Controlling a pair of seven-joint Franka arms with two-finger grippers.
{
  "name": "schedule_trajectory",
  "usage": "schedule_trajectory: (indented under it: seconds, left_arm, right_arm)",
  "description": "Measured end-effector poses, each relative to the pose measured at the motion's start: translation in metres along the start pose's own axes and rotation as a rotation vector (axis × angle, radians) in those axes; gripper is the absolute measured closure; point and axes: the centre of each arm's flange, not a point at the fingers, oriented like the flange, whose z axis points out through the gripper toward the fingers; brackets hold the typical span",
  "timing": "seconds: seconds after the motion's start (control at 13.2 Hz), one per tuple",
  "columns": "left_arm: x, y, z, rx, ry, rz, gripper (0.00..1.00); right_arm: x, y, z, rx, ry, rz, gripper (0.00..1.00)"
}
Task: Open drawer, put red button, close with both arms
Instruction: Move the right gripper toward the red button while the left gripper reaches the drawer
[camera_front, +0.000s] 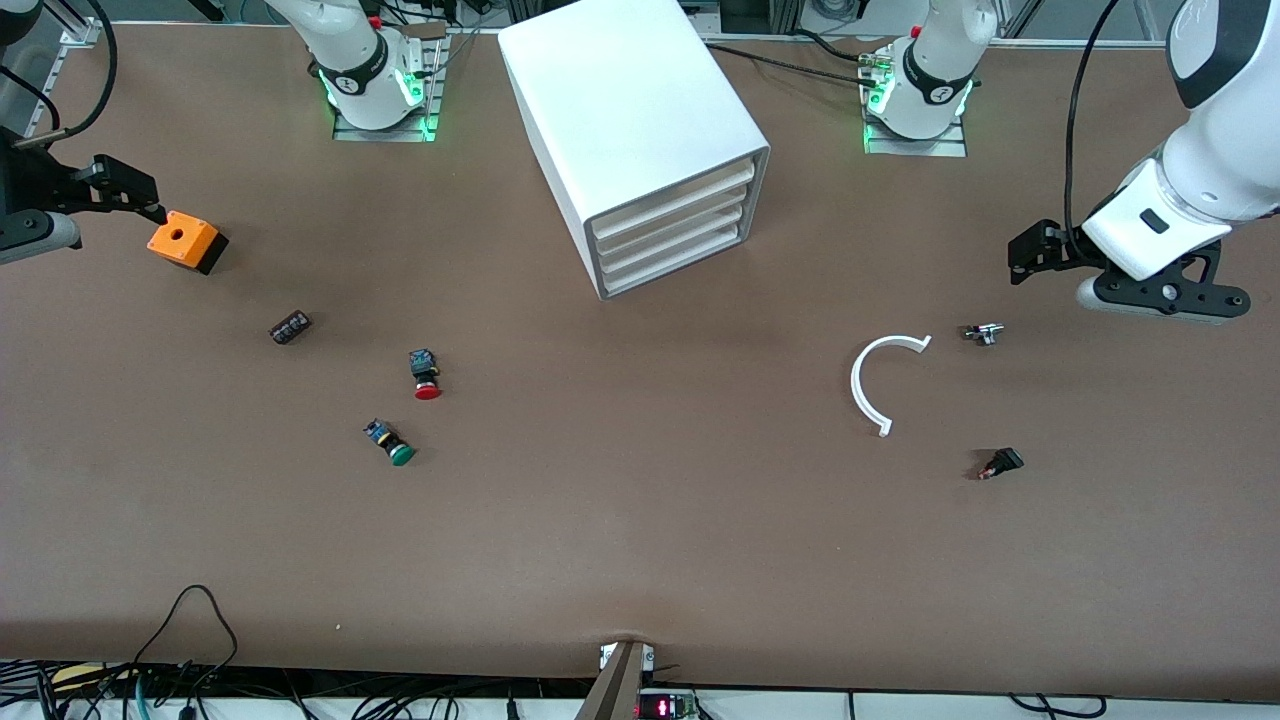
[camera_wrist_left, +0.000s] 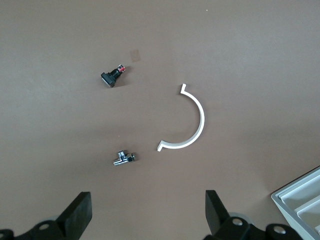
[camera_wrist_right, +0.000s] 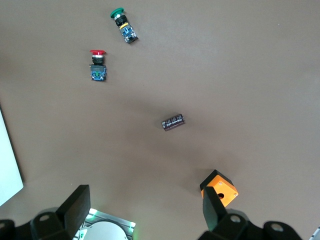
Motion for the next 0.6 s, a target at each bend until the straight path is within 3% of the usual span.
schedule_trajectory:
  seconds: [0.6]
  left_arm:
    - [-0.0004,-0.0008,-0.001,0.0,-0.005,-0.001,0.0]
  right_arm:
    - [0.0044,0.0014,0.0089,0.008,-0.02,0.0,0.0]
